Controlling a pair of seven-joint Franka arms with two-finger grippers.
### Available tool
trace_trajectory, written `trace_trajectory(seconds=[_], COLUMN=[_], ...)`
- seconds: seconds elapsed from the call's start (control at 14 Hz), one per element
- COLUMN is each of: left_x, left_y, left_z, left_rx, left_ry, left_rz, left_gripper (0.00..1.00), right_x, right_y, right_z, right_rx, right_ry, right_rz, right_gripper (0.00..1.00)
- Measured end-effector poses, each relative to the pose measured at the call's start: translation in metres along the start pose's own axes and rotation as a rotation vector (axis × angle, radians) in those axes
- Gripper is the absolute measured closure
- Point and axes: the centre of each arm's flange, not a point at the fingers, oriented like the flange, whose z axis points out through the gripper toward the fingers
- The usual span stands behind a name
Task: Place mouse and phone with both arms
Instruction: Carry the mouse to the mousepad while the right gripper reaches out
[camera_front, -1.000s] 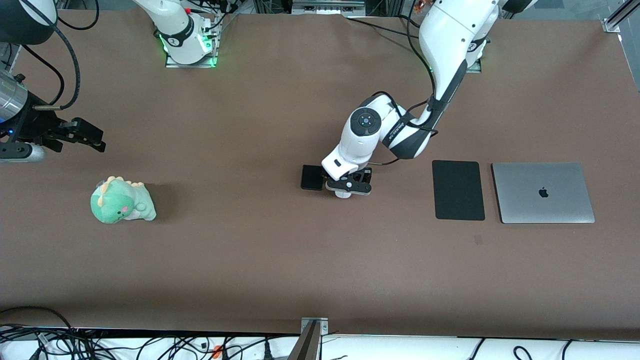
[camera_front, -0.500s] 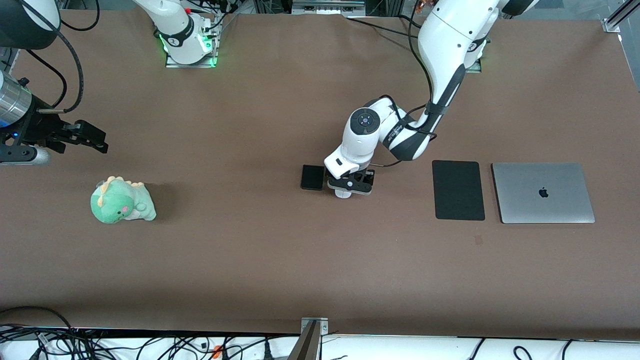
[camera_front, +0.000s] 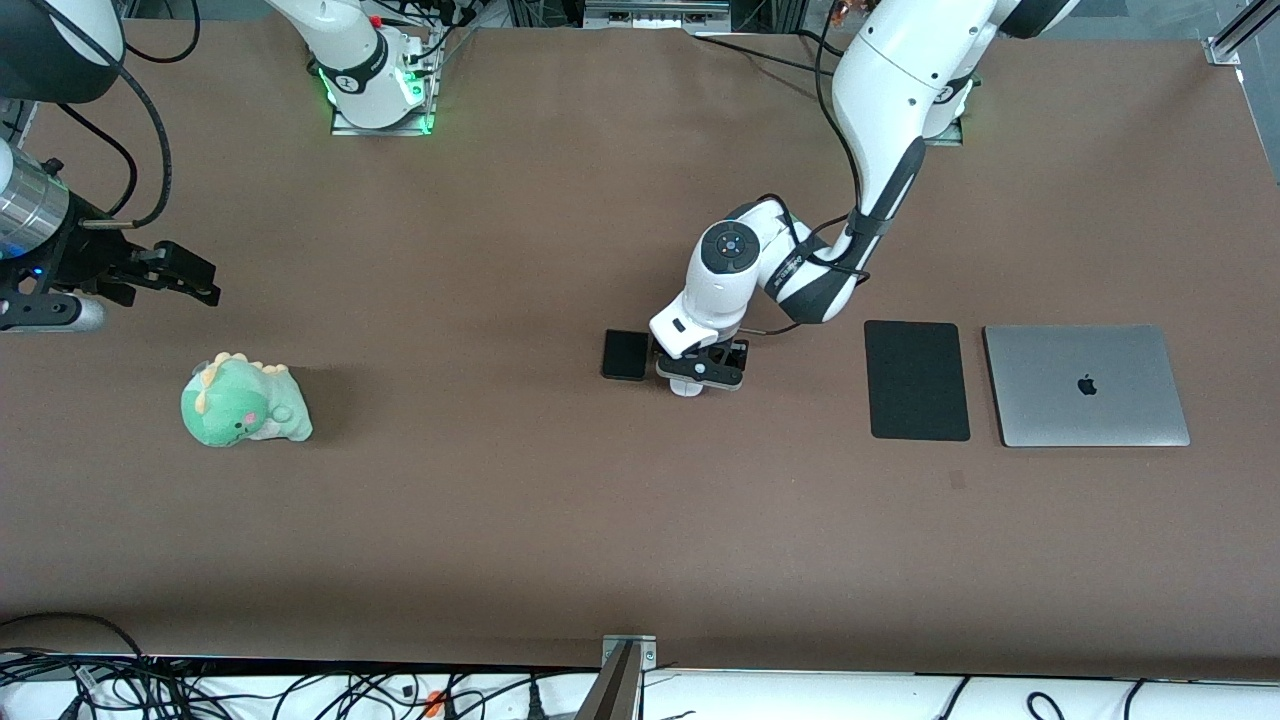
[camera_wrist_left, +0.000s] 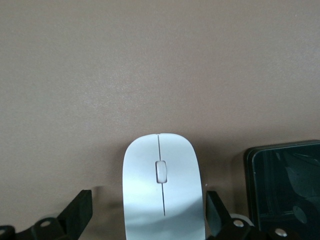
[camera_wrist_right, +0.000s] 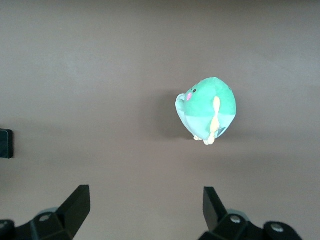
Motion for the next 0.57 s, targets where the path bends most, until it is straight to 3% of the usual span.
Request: trace_trajectory(seconds=[0.21, 0.5, 0.57], left_x=[0.0, -0.002, -0.001], left_y=[0.002, 0.006, 0.007], left_z=[0.0, 0.0, -0.001], left_rx=[-0.01, -0.013, -0.015], left_ry=[0.011, 0.013, 0.014], left_rz=[0.001, 0.008, 0.009], left_gripper=[0.0, 0.38, 0.38], right_x=[0.0, -0.004, -0.006], right_y=[-0.007, -0.008, -0.008], right_z=[0.01, 0.028, 0.033], right_rx=[-0.001, -0.005, -0.007], right_ry=[-0.035, -0.135, -0.16], right_rz=[-0.012, -0.015, -0.015], right_gripper=[0.0, 0.0, 0.0])
